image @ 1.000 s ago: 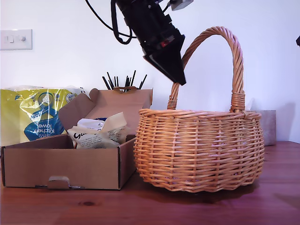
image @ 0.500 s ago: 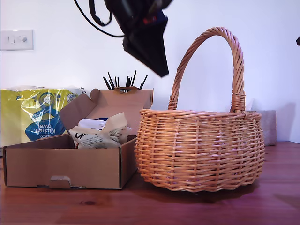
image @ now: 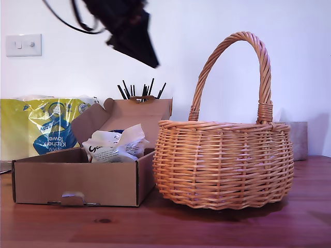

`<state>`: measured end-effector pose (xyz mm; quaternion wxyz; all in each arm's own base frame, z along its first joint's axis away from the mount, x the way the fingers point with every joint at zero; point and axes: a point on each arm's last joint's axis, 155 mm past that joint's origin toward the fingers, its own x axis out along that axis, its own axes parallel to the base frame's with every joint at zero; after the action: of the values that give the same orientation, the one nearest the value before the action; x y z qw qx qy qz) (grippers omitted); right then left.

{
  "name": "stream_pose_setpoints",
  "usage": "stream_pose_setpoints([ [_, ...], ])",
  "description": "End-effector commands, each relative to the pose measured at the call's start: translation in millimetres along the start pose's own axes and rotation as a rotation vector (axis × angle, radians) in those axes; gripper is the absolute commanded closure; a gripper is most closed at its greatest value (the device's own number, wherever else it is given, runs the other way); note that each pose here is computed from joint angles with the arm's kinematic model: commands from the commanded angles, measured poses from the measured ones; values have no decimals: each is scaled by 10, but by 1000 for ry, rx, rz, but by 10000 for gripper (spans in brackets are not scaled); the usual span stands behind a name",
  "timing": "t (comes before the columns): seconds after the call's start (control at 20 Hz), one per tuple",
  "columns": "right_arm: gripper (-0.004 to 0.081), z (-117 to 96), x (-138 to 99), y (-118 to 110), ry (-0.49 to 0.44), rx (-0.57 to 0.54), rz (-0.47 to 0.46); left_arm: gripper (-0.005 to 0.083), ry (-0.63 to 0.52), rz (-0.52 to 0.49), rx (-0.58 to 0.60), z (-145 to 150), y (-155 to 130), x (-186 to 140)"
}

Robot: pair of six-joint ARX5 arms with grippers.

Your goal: Move the bags of Easter eggs from the cardboard box on the left into the woven basket on the right side.

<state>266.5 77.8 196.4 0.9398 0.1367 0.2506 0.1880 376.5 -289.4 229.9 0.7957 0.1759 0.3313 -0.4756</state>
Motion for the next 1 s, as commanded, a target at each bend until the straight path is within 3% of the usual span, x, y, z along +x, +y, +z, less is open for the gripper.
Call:
stream_pose_setpoints([
  [0.0,782,80,-17,31,-25,-20,5,794,-31,19,-12,-75,12,-154],
  [0.2,782,180,-22,53,-64,-37,13,794,-111,98,-72,-391,93,-371],
  [0.45,782,230,-26,63,-83,-47,17,794,-209,172,-64,-750,40,-505],
  [0.65,782,228,-25,64,-82,-46,17,772,-161,97,-96,-971,-136,-418],
  [0.7,782,229,-26,65,-83,-46,17,680,-152,85,-101,-993,-140,-374],
  [0.85,782,227,-25,64,-82,-46,17,-12,-132,99,-79,-1020,-80,-230],
  [0.95,782,228,-25,64,-82,-46,17,1,-109,137,-41,-1052,15,-108],
])
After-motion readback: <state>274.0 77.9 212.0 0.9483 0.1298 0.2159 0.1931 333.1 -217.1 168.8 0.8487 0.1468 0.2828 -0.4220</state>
